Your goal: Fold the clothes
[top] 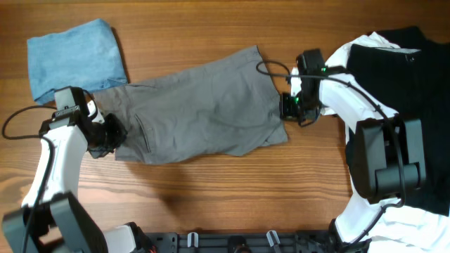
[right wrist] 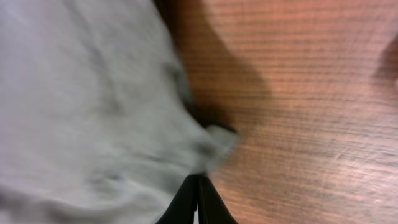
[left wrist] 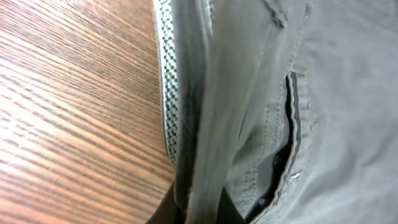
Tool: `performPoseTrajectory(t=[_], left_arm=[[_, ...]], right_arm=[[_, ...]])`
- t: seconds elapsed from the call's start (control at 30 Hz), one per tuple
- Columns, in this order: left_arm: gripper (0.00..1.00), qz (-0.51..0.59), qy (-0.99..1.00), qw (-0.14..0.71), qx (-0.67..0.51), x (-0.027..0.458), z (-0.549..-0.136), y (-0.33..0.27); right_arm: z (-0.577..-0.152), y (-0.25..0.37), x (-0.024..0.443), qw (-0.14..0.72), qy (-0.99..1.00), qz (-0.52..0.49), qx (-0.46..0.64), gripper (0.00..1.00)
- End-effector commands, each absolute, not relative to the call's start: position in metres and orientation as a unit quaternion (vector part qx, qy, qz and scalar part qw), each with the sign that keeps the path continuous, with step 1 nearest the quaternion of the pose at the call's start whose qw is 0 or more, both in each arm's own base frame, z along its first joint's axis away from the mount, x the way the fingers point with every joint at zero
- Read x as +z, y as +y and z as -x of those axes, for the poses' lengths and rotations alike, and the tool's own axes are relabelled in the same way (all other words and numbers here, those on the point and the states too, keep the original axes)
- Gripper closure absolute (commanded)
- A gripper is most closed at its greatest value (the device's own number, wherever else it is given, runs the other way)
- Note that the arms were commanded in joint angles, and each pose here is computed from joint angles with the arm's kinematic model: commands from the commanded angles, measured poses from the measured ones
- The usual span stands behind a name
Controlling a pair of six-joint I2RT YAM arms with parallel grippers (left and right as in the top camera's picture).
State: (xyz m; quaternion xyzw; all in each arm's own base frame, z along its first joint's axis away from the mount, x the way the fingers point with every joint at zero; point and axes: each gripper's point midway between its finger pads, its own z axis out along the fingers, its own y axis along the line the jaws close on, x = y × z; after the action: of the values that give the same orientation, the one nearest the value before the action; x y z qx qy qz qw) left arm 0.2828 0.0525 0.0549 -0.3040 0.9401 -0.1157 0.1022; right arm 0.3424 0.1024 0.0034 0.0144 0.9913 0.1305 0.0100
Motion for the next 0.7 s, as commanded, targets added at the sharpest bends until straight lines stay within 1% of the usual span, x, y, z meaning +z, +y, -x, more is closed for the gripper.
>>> performPoseTrajectory(t=[0.0,0.03,0.07,0.2,0.27,0.33,0.37,0.43,0.57,0.67], left_arm=[[0.96,0.285,0.938,0.155,-0.120,0.099,-0.290,0.053],[0.96,0.282,0.937,0.164,-0.129,0.111,-0.291,0.050],[0.96,0.264,0.932,0.191,-0.161,0.144,-0.298,0.038],[0.96,0.200,0.930,0.252,-0.180,0.208,-0.317,0.008],[0.96,0.156,0.931,0.267,-0.192,0.226,-0.324,-0.018],[0.96,0.118,0.930,0.282,-0.207,0.233,-0.334,-0.048],[0.96,0.099,0.930,0.285,-0.210,0.233,-0.338,-0.060],[0.96,0.075,0.941,0.269,-0.193,0.217,-0.344,-0.079],[0.96,0.019,0.962,0.194,-0.191,0.161,-0.351,-0.131],[0.96,-0.033,0.963,0.173,-0.203,0.129,-0.358,-0.179]], right_arm=[[-0.328,0.103,-0.011,-0.012,0.991,-0.018,0.135,0.96],[-0.332,0.104,-0.008,-0.002,0.990,-0.017,0.137,0.96],[-0.340,0.105,0.000,0.014,0.990,-0.015,0.140,0.96],[-0.345,0.106,0.004,0.021,0.990,-0.015,0.142,0.96],[-0.345,0.106,0.004,0.021,0.990,-0.016,0.142,0.96],[-0.345,0.105,0.004,0.021,0.989,-0.019,0.142,0.96],[-0.345,0.105,0.004,0.021,0.989,-0.019,0.142,0.95],[-0.345,0.105,0.004,0.021,0.990,-0.019,0.142,0.95],[-0.345,0.105,0.004,0.020,0.989,-0.027,0.142,0.95],[-0.345,0.105,0.004,0.020,0.989,-0.028,0.142,0.95]])
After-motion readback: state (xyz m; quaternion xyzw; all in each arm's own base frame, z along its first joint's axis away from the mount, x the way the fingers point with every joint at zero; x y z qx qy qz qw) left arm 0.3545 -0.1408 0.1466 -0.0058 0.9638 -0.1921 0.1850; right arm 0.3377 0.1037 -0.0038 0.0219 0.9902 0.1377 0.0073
